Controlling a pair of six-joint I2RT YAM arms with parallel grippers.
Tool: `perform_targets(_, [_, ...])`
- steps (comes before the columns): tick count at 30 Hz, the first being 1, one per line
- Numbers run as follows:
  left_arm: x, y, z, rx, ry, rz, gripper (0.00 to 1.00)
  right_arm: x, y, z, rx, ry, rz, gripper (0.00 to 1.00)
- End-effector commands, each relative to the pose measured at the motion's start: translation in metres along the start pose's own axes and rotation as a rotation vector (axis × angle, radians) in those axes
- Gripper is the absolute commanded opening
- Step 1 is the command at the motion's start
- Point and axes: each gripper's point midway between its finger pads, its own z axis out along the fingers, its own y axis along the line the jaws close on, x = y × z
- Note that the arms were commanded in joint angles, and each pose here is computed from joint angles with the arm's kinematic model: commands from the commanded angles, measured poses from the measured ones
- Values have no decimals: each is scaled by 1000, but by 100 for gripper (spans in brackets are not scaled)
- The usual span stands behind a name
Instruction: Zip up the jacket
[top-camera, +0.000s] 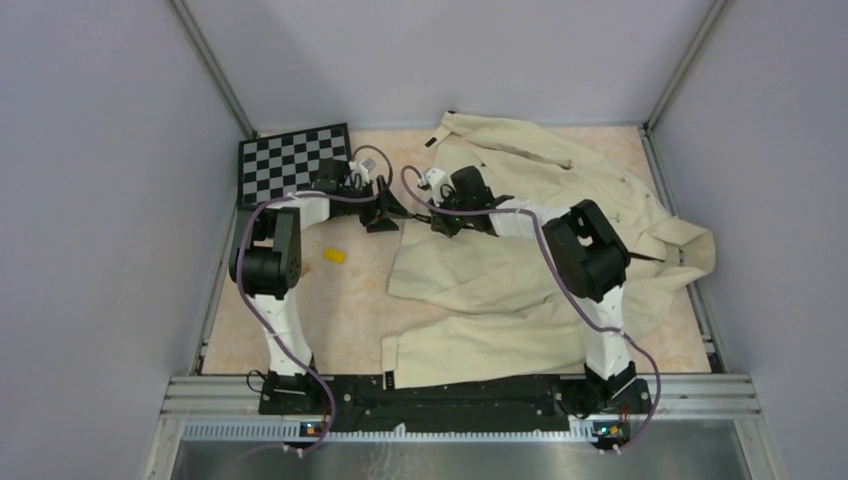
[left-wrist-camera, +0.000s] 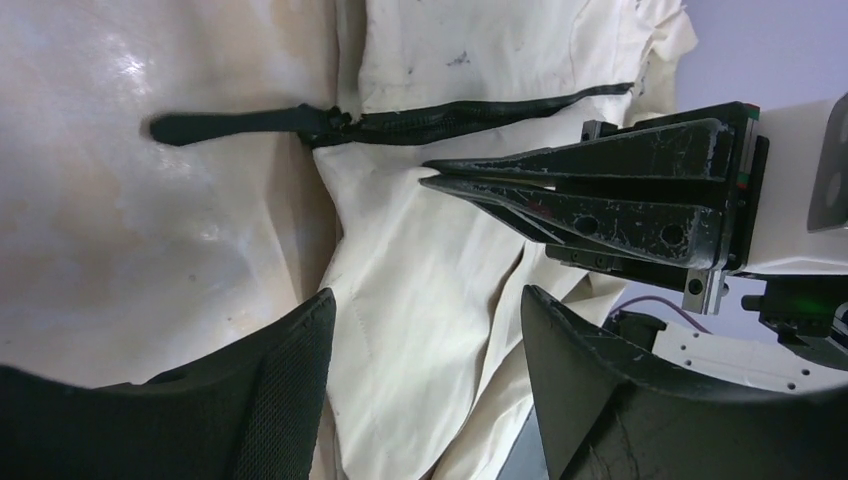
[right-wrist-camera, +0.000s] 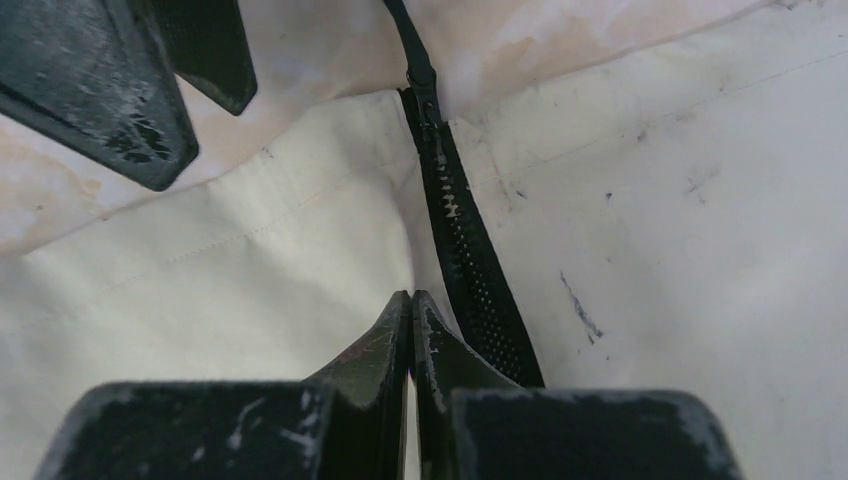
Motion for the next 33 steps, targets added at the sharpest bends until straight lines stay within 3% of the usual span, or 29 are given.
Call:
perform_targets(1, [-4, -14, 0, 94, -12, 22, 72, -59, 23, -32, -44, -175, -1, 0])
perform_targets(8, [-2, -15, 7, 177, 2, 7, 72, -65, 36, -51, -66, -261, 44, 0])
perform_targets(16, [-2, -28, -1, 205, -41, 91, 74, -59, 39, -45, -89, -249, 66, 0])
perform_targets(21, [11, -34, 4, 295, 7, 57, 64, -58, 40, -45, -86, -247, 87, 0])
perform_targets(25, [15, -35, 4, 309, -3, 61, 45, -53, 43, -44, -96, -225, 152, 0])
perform_targets(30, [28, -16, 11, 175, 14, 23, 21, -43, 50, -48, -109, -147, 306, 31])
perform_targets(33, [42, -2, 9, 66, 0, 46, 17, -39, 48, -53, -82, -71, 373, 45])
